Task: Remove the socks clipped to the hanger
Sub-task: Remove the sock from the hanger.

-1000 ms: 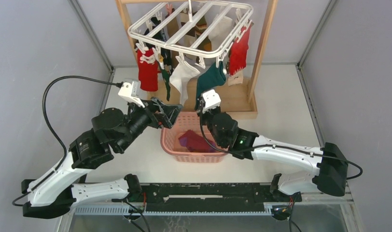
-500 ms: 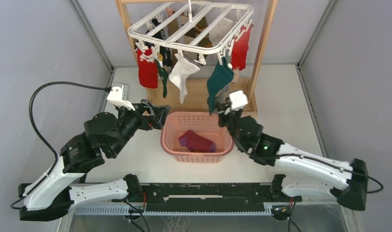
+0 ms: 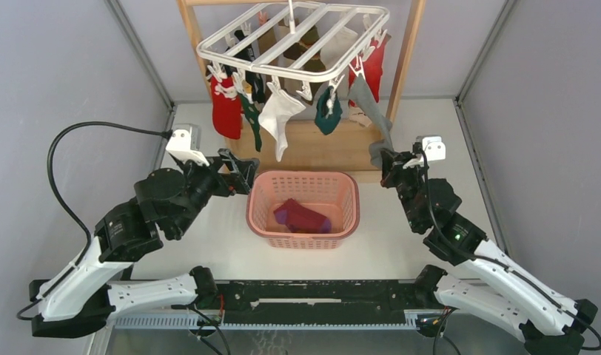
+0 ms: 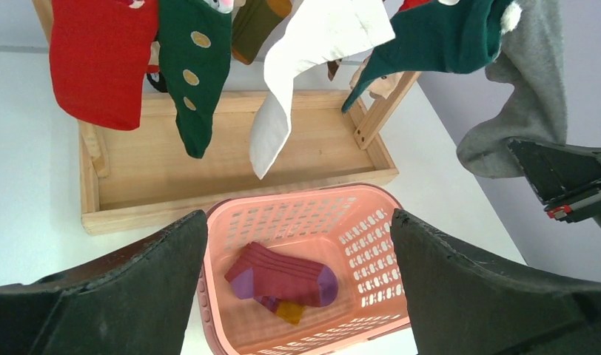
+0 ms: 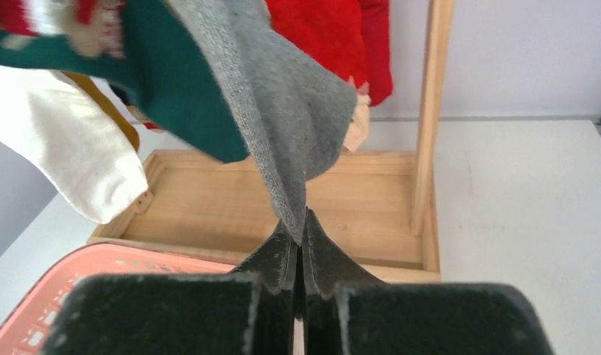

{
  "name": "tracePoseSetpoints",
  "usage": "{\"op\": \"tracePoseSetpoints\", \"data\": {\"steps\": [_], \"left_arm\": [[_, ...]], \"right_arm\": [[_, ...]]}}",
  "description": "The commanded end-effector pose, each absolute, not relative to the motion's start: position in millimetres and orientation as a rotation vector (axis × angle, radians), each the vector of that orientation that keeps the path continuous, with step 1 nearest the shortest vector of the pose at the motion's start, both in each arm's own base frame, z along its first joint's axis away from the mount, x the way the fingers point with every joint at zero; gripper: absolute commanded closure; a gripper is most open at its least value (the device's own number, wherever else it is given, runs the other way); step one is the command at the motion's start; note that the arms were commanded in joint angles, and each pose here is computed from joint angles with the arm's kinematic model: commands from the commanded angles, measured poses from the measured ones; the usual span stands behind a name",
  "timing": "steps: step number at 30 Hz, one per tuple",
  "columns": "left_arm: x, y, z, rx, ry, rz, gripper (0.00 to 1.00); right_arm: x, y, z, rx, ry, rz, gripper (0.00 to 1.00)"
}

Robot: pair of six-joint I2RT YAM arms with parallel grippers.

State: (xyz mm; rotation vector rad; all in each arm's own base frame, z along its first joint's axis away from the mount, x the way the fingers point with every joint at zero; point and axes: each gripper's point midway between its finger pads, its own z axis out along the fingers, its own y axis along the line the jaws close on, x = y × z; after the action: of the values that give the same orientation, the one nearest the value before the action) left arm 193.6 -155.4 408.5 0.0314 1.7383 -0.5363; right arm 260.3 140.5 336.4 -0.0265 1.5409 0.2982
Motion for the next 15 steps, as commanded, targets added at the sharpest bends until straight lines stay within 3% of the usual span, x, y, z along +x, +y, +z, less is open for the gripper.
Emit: {"op": "tracePoseSetpoints", "data": {"steps": [1, 15], "left_arm": [[195, -153, 423, 0.022, 1.714, -0.544, 0.03], [191, -242, 498, 0.181, 1.610, -0.884, 0.07]], "right_arm": [[257, 119, 340, 0.038, 1.540, 0.287, 1.00], [256, 124, 339, 0.006, 1.545, 0.355, 1.00]]}}
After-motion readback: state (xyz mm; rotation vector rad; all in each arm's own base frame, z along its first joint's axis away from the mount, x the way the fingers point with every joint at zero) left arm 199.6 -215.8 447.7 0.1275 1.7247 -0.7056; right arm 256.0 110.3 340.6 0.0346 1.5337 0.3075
